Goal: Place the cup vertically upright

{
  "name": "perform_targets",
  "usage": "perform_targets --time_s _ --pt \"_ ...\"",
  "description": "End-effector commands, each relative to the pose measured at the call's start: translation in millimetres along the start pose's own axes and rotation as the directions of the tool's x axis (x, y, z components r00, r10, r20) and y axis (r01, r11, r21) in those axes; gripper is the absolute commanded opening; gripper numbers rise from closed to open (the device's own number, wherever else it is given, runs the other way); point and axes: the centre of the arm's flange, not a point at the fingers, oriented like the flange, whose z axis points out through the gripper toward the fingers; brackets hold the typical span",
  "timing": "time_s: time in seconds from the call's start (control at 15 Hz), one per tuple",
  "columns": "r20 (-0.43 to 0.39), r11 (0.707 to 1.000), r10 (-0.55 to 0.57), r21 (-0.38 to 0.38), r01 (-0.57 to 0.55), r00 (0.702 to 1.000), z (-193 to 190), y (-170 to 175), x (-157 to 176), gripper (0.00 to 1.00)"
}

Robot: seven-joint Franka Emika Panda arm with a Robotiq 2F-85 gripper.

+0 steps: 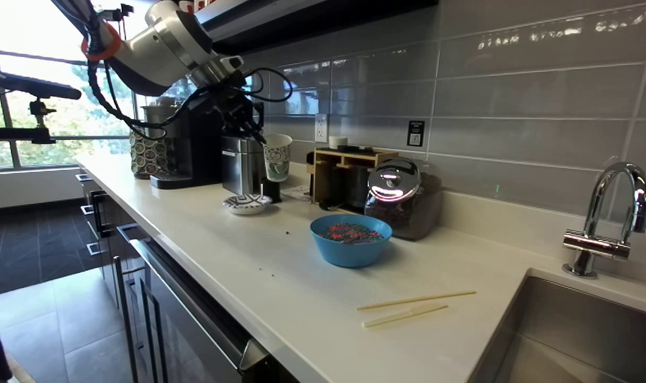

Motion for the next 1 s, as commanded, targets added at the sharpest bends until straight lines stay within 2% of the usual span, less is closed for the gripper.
perform_targets --time_s 0.0,0.27,0.53,0.93 --pt "0.07 0.99 -0.142 -0.005 0.143 0.987 13 -8 8 0.0" --pt "0.069 0.974 -0.225 0.008 0.225 0.972 29 -22 15 0.0" --pt "0.05 0.969 -0.246 0.007 0.246 0.968 47 -34 23 0.0" --pt "0.081 0.963 -0.268 0.032 0.266 0.96 77 -39 21 0.0"
